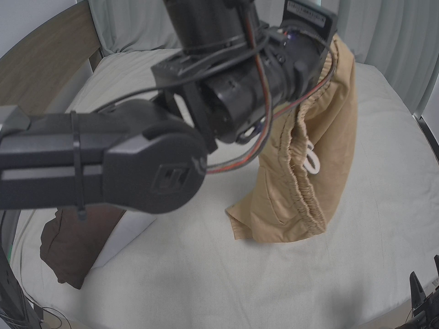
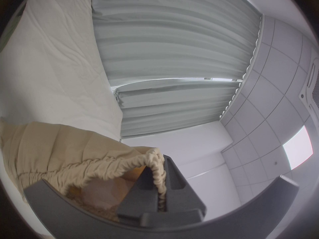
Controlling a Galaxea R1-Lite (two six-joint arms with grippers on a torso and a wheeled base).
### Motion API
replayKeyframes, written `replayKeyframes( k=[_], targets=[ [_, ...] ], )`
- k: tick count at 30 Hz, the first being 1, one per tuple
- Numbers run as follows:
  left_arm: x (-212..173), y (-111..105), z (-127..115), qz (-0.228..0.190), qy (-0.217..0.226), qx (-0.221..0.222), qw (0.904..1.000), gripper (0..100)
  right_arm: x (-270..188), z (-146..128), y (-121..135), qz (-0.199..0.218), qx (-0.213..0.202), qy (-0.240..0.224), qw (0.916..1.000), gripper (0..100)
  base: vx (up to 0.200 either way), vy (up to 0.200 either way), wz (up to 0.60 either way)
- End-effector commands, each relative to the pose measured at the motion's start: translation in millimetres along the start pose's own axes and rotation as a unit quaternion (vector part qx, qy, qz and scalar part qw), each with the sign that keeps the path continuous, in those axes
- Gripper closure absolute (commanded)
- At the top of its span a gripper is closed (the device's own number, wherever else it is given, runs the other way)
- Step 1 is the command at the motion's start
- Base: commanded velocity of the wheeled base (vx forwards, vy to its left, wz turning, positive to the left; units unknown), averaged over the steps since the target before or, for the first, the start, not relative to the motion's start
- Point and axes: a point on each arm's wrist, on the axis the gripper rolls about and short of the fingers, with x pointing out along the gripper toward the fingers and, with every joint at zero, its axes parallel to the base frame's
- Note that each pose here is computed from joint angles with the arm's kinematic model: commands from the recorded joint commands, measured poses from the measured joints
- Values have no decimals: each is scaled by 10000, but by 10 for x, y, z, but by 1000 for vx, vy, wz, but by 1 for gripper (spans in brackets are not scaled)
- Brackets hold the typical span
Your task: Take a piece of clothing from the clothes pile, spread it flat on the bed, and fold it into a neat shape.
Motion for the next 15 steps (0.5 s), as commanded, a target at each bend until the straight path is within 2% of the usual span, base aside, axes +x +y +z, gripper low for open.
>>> replayKeyframes(
  k=[1,6,15],
  targets=[
    [-692,714,341,383,331,721,9961,100,2,-52,0,-1,0,15,10000,0,0,0,0],
    [-961,1039,399,496,437,1133,9914,100,2,-52,0,-1,-8,15,10000,0,0,0,0],
    [-1306,1383,417,682,438,1645,9830,100,2,-52,0,-1,-8,15,10000,0,0,0,0]
  ],
)
